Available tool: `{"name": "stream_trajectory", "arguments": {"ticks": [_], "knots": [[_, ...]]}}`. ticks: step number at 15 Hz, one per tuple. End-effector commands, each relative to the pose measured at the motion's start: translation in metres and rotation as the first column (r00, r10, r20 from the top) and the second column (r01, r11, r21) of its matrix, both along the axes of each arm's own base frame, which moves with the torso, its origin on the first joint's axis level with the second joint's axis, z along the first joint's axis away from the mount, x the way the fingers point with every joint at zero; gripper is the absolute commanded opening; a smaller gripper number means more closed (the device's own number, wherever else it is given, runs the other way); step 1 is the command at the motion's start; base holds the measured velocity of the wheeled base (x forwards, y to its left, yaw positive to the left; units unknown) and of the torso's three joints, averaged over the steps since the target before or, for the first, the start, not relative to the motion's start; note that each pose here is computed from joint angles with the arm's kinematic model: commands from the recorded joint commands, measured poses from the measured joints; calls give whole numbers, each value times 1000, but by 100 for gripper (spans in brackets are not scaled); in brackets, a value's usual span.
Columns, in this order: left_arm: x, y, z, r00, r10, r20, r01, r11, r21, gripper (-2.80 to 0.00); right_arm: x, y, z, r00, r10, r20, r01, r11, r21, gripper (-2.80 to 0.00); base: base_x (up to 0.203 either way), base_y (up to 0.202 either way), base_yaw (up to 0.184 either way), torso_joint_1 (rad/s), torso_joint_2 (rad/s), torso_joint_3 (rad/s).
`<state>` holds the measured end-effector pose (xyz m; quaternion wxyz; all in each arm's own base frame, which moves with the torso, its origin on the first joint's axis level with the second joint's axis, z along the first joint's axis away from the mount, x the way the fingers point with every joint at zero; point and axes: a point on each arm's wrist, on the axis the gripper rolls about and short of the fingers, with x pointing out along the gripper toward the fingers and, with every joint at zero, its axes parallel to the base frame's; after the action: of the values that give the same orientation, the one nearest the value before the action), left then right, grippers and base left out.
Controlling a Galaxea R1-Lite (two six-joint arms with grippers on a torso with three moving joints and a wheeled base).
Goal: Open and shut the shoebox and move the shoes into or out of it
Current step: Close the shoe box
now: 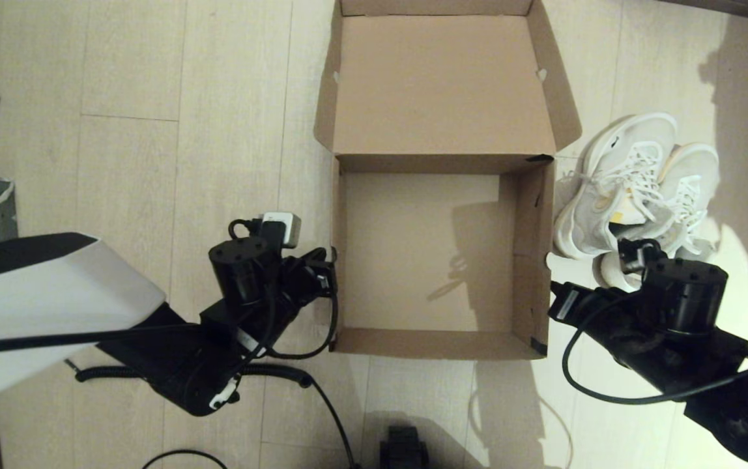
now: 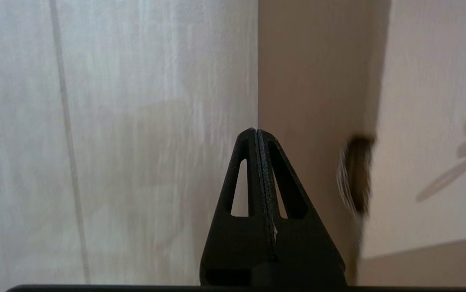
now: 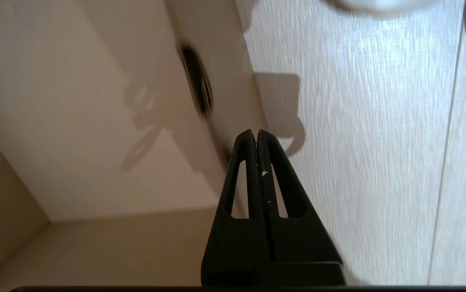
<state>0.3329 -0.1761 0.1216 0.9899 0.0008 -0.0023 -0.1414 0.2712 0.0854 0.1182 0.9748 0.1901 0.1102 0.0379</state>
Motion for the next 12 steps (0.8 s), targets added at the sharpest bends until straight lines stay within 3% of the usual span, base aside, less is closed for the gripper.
{"name": "stream_trajectory", "arguments": {"ticks": [1, 3, 5, 8, 12], "knots": [[-12, 5, 5, 1000, -2, 0, 2, 1000, -1, -280, -10, 1, 1, 1000, 12, -2, -12, 1000, 3, -280, 0, 0, 0, 0, 0, 0], [-29, 13, 2, 1000, -5, -30, 5, 1000, 14, -280, -20, -1, 1, 1000, 17, -5, -17, 1000, 2, -280, 0, 0, 0, 0, 0, 0], [-39, 22, 4, 1000, 5, -14, -5, 1000, 4, -280, -27, -4, 3, 1000, 9, 2, -9, 1000, 4, -280, 0, 0, 0, 0, 0, 0], [-22, 31, 18, 998, 49, 47, -48, 999, -26, -280, -14, -15, 19, 994, -66, 83, 67, 998, -7, -280, 0, 0, 0, 0, 0, 0], [10, 36, 44, 988, 89, 125, -84, 995, -50, -280, 16, -17, 38, 981, -95, 170, 100, 995, -24, -280, 0, 0, 0, 0, 0, 0]]}}
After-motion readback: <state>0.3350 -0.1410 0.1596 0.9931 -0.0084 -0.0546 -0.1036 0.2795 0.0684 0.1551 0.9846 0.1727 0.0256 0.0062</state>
